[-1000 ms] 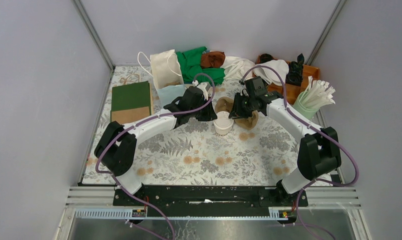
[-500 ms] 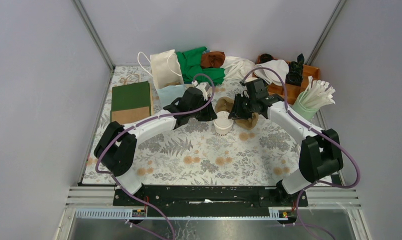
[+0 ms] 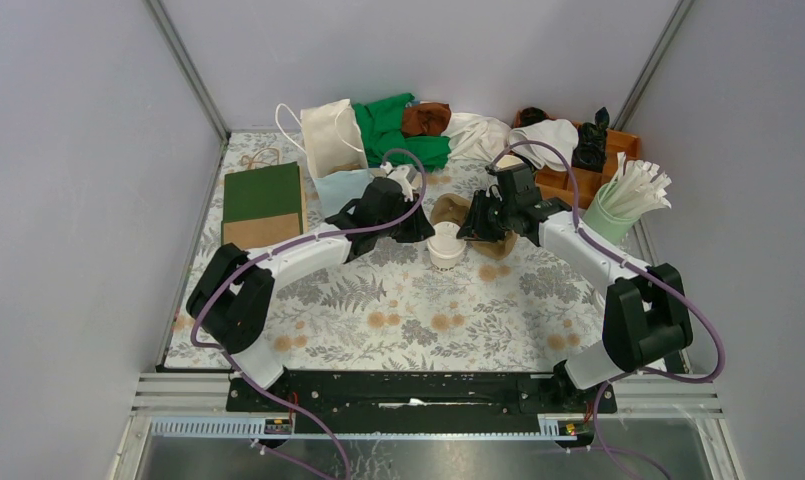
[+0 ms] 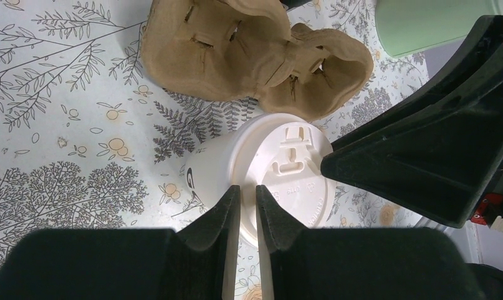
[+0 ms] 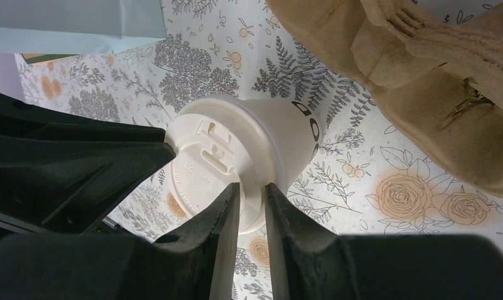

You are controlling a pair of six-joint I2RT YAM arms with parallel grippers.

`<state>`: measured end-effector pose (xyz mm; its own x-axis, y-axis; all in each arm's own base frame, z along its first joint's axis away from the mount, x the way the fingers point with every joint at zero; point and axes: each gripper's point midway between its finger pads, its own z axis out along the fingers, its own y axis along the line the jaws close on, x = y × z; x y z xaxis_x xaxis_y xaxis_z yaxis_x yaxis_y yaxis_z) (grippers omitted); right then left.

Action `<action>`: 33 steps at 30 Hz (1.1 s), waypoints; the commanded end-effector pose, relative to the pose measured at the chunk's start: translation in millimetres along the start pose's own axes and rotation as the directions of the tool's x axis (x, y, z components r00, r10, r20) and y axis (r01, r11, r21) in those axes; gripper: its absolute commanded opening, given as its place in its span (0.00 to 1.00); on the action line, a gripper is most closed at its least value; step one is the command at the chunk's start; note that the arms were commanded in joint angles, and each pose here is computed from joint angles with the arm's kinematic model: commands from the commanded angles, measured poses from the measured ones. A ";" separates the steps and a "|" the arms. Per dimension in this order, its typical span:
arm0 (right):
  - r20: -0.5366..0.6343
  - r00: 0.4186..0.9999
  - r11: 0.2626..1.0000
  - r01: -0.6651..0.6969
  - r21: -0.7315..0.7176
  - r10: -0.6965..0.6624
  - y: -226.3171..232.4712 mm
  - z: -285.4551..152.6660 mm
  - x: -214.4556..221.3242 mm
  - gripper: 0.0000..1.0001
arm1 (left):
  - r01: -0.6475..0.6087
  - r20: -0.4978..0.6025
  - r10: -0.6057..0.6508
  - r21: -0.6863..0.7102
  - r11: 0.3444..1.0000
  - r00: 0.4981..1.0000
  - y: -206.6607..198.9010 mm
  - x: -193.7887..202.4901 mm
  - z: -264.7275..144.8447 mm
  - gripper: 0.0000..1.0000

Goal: Pack the takeout coffee

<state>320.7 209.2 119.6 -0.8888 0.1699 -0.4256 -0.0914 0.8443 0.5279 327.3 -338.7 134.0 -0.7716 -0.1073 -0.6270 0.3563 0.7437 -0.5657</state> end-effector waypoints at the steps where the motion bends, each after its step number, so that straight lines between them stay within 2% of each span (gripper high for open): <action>1: -0.146 0.988 0.995 -0.045 0.090 0.058 -28.4 15.7 44.7 0.30 | 0.013 -0.104 -0.019 -0.054 0.998 0.994 19.9 38.7 3.8 0.19; 8: -0.110 0.994 0.998 -0.016 0.065 0.023 -10.6 1.8 21.4 0.30 | 0.017 -0.101 -0.021 -0.045 0.999 0.995 16.4 36.2 2.1 0.19; 25: -0.138 0.990 0.996 -0.018 0.086 0.030 -21.0 11.2 32.1 0.30 | 0.065 -0.106 -0.068 -0.031 0.997 0.992 32.1 66.4 1.3 0.26; 29: -0.128 0.992 0.996 -0.011 0.083 0.022 -16.7 8.0 25.5 0.31 | 0.053 -0.082 -0.055 -0.024 0.998 0.995 26.0 55.4 -2.3 0.27; 33: -0.107 0.994 0.997 -0.005 0.071 0.013 -8.2 2.6 14.1 0.31 | -0.006 -0.042 0.004 -0.029 1.000 0.999 12.5 24.9 -5.7 0.31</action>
<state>322.2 209.4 122.2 -0.9002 0.1677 -0.4018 -0.0749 0.8495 0.5223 326.1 -337.8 136.8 -0.7337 -0.1942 -0.6512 0.3659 0.6946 -0.6194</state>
